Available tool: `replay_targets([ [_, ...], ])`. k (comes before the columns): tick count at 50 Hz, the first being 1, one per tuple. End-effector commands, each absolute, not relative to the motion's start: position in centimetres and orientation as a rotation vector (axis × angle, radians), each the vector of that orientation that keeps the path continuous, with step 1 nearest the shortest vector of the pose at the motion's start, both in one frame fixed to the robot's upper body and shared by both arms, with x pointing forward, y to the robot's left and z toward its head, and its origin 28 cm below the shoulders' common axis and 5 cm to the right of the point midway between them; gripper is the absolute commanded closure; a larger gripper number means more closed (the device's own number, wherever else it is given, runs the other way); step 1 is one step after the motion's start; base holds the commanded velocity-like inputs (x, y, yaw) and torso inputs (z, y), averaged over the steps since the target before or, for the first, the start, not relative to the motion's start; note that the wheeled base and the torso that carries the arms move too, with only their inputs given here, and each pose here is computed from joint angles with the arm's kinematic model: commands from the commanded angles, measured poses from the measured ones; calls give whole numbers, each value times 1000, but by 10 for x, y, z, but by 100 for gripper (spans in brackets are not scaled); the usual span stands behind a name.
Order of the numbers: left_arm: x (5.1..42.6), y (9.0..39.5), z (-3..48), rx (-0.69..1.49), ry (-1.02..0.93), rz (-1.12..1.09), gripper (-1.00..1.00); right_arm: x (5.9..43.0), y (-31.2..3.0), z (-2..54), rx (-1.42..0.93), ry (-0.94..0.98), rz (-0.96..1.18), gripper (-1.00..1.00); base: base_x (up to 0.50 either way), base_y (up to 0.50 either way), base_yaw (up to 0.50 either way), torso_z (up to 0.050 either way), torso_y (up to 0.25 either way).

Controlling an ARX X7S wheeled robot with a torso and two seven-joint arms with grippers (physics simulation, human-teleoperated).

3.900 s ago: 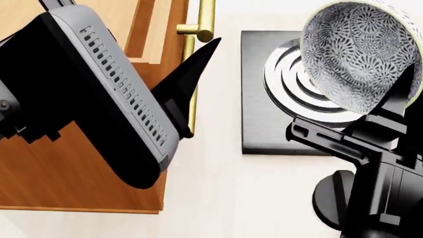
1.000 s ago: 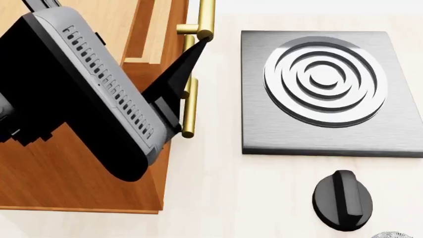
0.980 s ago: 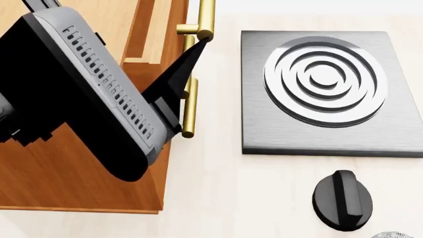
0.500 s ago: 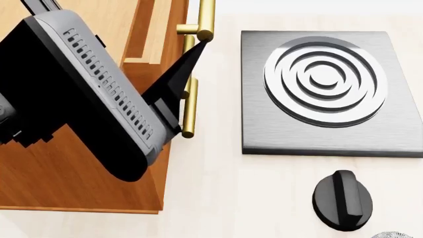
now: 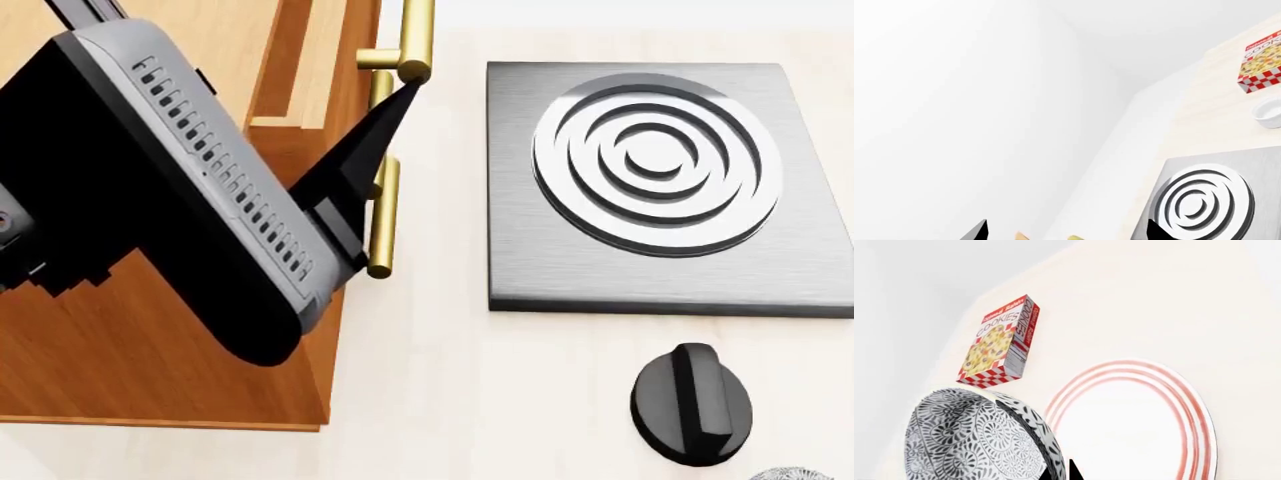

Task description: Pick the akita bowl on the wooden cabinet and place it on the plate.

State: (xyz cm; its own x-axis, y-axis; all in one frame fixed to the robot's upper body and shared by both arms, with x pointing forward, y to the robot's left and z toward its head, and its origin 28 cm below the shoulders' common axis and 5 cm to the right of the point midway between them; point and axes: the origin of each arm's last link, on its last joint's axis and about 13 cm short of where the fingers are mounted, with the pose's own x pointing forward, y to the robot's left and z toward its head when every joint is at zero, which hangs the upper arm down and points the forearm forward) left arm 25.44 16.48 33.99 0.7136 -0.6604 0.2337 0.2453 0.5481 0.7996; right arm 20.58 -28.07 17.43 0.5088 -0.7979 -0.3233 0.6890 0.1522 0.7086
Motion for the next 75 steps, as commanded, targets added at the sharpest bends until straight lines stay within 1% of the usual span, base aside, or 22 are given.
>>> replay_targets([
  [1, 254, 166, 339, 826, -559, -569, -100, 210, -284, 169, 912, -130, -1085, 100, 0, 0, 0, 0, 0],
  [45, 256, 165, 337, 823, -558, -570, -100, 216, -294, 142, 913, -54, -1133, 100, 0, 0, 0, 0, 0],
  [75, 258, 166, 333, 823, -552, -570, -100, 221, -298, 136, 919, -32, -1154, 100, 0, 0, 0, 0, 0],
])
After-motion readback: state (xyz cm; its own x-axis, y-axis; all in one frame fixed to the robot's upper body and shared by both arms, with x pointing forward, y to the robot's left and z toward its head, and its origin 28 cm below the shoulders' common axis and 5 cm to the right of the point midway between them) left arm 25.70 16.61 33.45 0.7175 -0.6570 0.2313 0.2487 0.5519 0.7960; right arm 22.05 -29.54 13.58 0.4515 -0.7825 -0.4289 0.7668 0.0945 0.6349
